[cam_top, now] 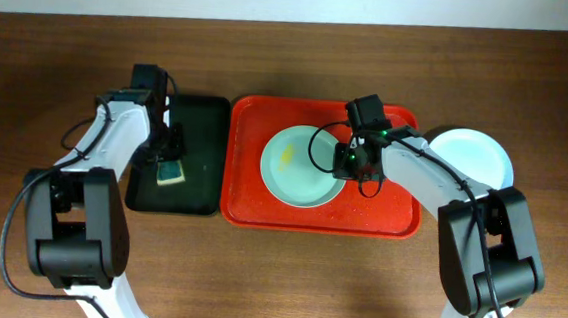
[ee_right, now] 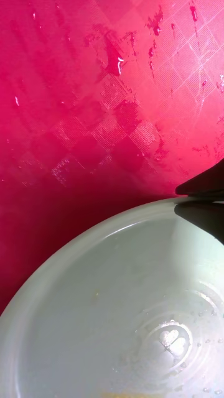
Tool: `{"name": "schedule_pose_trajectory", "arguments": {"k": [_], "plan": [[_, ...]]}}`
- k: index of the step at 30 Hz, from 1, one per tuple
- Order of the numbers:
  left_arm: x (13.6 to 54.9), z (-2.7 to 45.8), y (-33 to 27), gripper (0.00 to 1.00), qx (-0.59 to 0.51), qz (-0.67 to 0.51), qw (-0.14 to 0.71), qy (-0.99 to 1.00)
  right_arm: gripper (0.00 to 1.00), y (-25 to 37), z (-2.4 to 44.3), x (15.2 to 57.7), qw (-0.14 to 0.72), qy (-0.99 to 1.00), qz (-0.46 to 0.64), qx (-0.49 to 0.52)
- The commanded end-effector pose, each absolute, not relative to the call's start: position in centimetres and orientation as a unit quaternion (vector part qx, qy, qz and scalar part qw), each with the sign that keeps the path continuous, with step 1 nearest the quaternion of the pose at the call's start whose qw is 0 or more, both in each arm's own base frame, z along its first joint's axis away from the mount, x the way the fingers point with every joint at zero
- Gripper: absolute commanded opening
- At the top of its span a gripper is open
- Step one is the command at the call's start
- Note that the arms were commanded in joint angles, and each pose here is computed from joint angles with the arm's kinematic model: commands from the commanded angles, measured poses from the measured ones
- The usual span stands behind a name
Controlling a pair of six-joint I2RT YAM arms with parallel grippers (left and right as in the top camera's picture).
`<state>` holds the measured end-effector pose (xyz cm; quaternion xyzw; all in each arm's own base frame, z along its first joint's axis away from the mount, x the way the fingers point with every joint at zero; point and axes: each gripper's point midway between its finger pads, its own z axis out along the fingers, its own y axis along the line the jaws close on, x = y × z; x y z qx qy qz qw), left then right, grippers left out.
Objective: Clean dirty plates on tray and stack at the side
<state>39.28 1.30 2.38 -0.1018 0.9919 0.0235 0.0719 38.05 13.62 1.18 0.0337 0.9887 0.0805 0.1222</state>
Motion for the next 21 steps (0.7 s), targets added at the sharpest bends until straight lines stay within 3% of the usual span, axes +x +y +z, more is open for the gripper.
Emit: {"name": "schedule_pose_trajectory", "arguments": {"k": [1, 5, 7, 13, 21], "plan": [[38.3, 0.5, 1.5, 0.31, -0.099, 0.029, 0.062, 0.993, 0.04, 13.0, 0.4, 37.5, 0.116, 0.991, 0.061, 0.038], [37.7, -0.4, 1.5, 0.2, -0.099, 0.029, 0.058, 0.993, 0.04, 13.1, 0.5, 37.5, 0.116, 0.991, 0.061, 0.038], [37.5, -0.5, 1.5, 0.01, -0.099, 0.028, 0.055, 0.993, 0.04, 13.1, 0.5, 37.5, 0.116, 0.991, 0.061, 0.038], [39.1, 1.5, 0.4, 0.0, -0.098, -0.007, 0.077, 0.992, 0.04, 13.1, 0.5, 37.5, 0.116, 0.991, 0.061, 0.038], [41.5, 12.8, 0.1, 0.0, -0.093, -0.028, 0.22, 0.971, 0.04, 13.0, 0.4, 37.5, 0.115, 0.991, 0.061, 0.038]]}}
